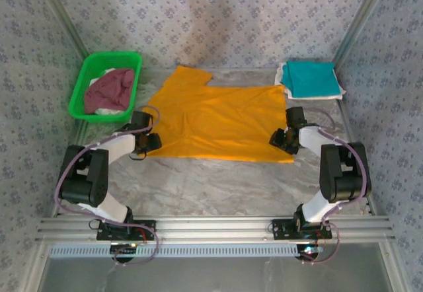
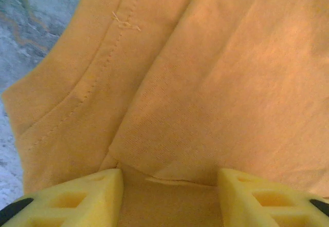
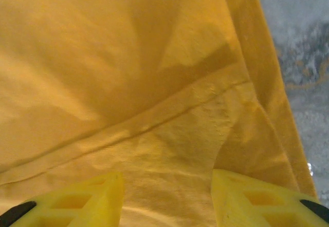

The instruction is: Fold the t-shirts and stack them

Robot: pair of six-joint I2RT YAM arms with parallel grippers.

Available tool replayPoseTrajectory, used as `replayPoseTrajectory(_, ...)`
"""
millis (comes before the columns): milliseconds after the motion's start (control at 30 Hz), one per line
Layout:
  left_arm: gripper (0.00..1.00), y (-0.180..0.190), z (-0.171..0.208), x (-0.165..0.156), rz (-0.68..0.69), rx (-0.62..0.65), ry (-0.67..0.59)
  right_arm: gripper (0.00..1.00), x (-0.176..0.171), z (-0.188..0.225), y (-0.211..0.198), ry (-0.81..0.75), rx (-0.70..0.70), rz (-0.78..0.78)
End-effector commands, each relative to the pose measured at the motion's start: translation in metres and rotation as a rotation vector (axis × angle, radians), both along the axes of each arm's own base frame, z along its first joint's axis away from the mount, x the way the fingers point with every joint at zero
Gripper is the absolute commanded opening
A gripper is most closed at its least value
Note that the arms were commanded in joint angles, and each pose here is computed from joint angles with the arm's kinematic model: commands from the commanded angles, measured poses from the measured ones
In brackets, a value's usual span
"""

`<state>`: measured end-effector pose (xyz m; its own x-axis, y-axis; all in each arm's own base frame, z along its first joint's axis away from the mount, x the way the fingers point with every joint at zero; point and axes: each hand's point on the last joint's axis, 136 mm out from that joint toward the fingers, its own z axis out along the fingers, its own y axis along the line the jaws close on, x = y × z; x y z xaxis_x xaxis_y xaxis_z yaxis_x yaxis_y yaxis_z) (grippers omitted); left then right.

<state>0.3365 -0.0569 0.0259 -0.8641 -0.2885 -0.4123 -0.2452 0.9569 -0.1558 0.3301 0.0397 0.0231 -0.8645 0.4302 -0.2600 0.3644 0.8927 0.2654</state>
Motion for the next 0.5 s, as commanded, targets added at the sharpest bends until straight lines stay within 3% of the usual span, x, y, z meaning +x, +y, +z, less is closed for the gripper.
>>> replayPoseTrajectory(0, 0.52, 0.005, -0.013, -0.021, 0.041, -0.025, 0.07, 0.5, -0.021, -0.016, 0.0, 0.084, 0.061, -0.037)
replayPoseTrajectory(300, 0.51, -0.025, -0.014, -0.069, -0.009, -0.08, 0.146, 0.51, -0.06, -0.025, -0.032, 0.103, 0.141, -0.22)
replayPoseTrajectory(467, 0.51, -0.031, -0.022, -0.105, 0.016, -0.068, 0.211, 0.5, -0.075, -0.029, -0.036, 0.142, 0.153, -0.243)
